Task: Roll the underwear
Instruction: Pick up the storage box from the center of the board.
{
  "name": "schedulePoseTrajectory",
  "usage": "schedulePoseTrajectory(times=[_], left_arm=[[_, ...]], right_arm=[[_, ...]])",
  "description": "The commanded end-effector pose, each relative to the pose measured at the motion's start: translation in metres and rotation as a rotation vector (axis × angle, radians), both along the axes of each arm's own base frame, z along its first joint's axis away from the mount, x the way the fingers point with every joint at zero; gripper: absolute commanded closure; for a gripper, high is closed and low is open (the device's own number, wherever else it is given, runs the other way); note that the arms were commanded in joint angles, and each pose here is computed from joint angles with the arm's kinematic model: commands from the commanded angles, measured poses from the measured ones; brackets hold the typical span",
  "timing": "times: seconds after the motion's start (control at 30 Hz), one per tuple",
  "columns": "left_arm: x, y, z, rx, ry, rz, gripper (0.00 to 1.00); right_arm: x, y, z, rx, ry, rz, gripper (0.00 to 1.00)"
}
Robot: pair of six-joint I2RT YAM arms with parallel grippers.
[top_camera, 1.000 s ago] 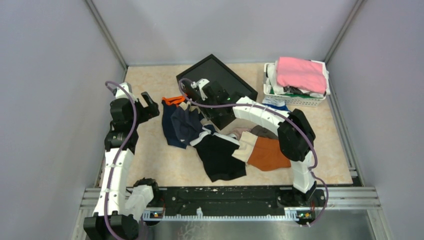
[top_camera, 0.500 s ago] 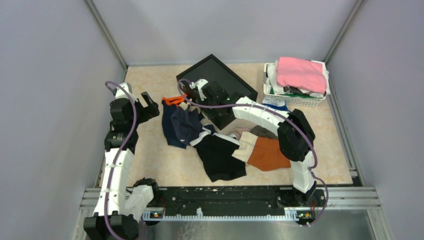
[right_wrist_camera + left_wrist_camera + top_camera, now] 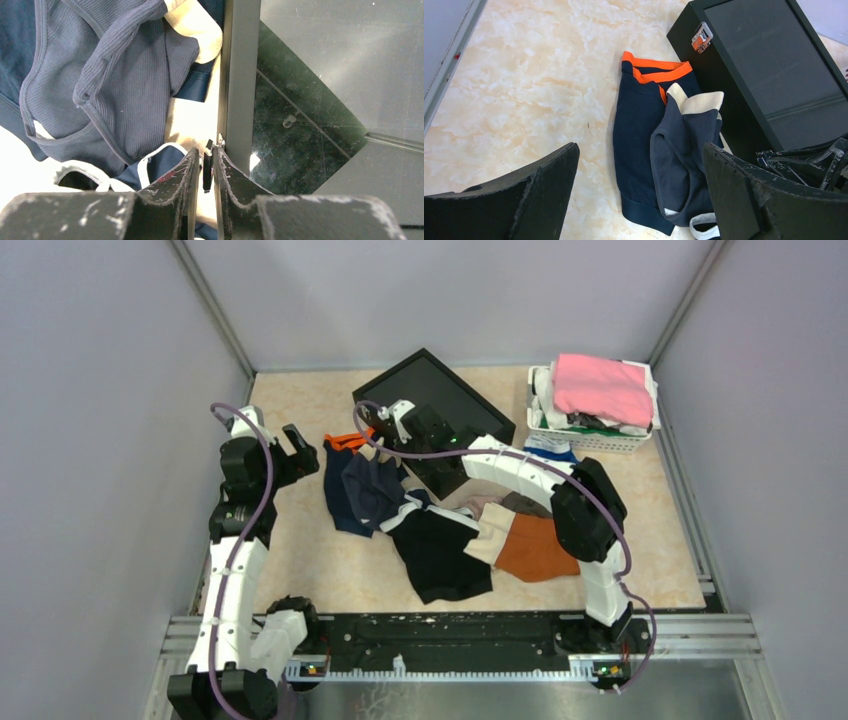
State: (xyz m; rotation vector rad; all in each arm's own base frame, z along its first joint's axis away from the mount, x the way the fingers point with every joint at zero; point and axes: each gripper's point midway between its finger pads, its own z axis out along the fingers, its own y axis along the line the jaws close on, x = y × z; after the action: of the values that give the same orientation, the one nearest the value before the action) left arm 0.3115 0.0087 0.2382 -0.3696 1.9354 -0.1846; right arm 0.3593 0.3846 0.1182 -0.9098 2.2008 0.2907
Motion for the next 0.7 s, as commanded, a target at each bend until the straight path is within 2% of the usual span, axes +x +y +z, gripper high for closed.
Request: schedulePoseTrajectory(times=[0.0,0.13,0.37,0.67], left_arm=[[0.001,0.001,0.009,-0.006,-0.044,0.002,0.01],[0.001,0.001,0.009,-0.006,-0.045,0.002,0.01],[0.001,0.001,0.010,-0.007,-0.047,0.003,0.01],[-0.001,0.004,0.011,-0.001,-0.050,0.019,0.01]], right_arm=[[0.007,0.002,0.003,-0.014,-0.046,-0.012,0.87],[0.005,0.003,0.008,0.002,-0.047,-0.007,1.00],[-0.003,0.012,0.034,0.065,-0.050,0.006,1.00],[-0.039,0.050,0.057,0.098,-0.052,0.052,1.00]])
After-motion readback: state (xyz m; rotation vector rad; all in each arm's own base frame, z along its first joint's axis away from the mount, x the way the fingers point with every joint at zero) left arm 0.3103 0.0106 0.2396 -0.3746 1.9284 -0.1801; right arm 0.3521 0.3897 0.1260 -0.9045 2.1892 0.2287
